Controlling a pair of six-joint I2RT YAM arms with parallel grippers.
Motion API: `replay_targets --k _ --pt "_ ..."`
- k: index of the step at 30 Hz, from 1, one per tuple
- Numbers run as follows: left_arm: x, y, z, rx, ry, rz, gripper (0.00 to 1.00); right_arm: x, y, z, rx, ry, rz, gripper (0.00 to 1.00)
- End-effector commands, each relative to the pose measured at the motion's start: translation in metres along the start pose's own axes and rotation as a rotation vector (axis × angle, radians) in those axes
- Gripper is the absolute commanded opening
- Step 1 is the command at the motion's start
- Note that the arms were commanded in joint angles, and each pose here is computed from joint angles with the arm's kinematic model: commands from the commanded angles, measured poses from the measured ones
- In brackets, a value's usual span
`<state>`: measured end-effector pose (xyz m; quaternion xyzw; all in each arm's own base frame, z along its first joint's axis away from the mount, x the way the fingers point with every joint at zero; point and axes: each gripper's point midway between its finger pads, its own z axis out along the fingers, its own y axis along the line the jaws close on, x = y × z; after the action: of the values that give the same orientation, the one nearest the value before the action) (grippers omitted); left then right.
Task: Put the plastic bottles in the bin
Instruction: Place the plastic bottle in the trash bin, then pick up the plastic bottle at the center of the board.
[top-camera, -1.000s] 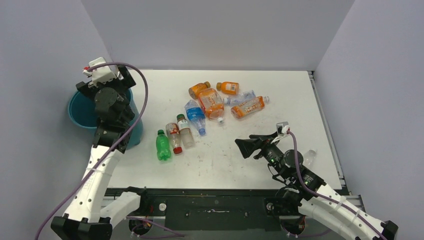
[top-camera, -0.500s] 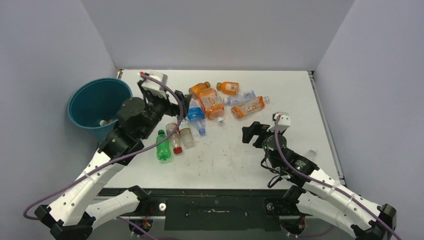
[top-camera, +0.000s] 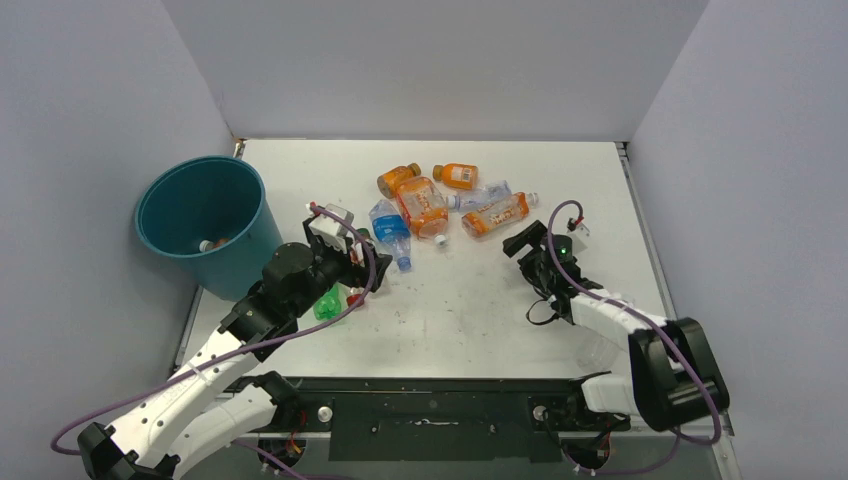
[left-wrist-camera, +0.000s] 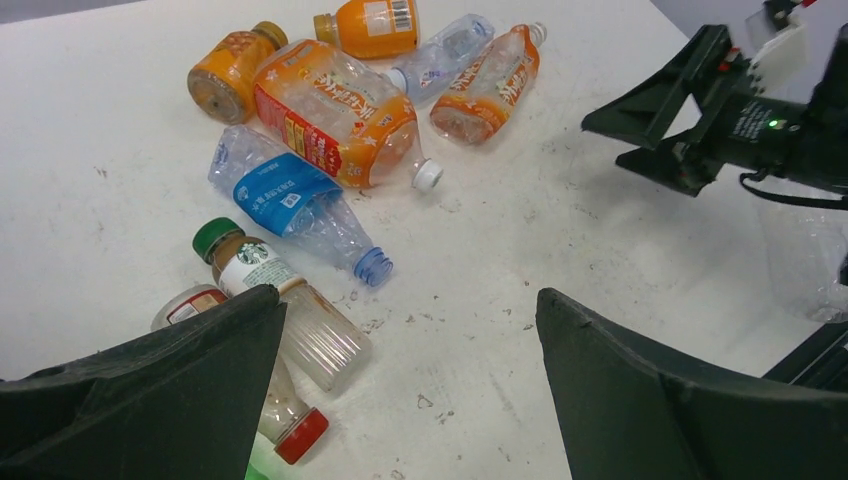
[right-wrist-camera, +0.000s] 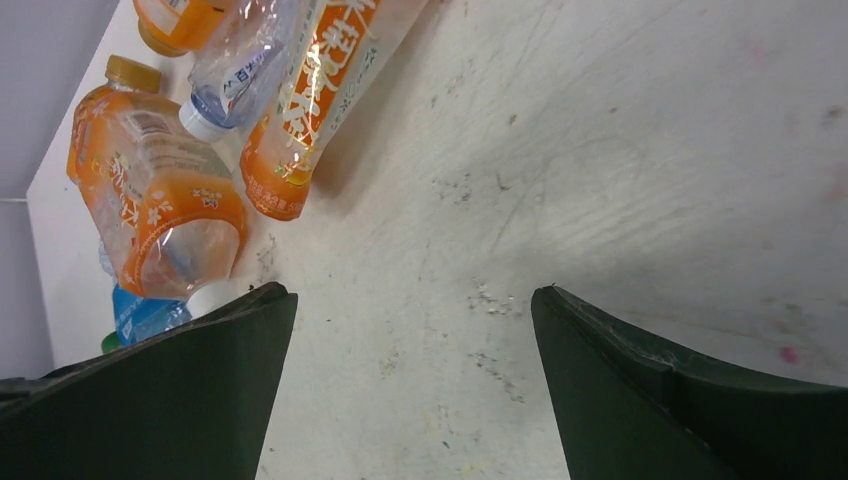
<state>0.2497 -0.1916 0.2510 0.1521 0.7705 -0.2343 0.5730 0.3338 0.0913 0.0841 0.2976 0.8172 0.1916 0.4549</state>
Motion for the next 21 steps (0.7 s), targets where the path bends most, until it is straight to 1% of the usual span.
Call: replay_targets --k 1,5,8,10,14,15,21 --pt "-0.041 -0.002 -0.007 0.002 -0.165 -0.062 0.96 -0.011 0.068 0.025 -0.225 0.0 0.227 0.91" --pt "-0.045 0.013 -0.013 -0.083 -0.209 -0.109 0.96 -0.002 0.061 0.049 -0.166 -0.044 0.343 0.91" --pt "-0.053 0.029 -0.021 -0.162 -0.259 -0.133 0.96 0.0 0.066 0.062 -0.172 -0.081 0.397 0.93" --pt "-0.055 0.035 -0.026 -0.194 -0.28 -0.14 0.96 0.006 0.069 0.074 -0.159 -0.08 0.406 0.94" --pt "-0.055 0.038 -0.029 -0.204 -0.293 -0.138 0.96 0.019 0.073 0.098 -0.153 -0.062 0.439 0.98" --pt "-0.055 0.038 -0.029 -0.205 -0.289 -0.137 0.96 0.022 0.072 0.102 -0.153 -0.058 0.45 0.97" --pt "-0.056 0.038 -0.032 -0.204 -0.297 -0.138 0.96 0.04 0.06 0.122 -0.122 -0.038 0.501 0.83"
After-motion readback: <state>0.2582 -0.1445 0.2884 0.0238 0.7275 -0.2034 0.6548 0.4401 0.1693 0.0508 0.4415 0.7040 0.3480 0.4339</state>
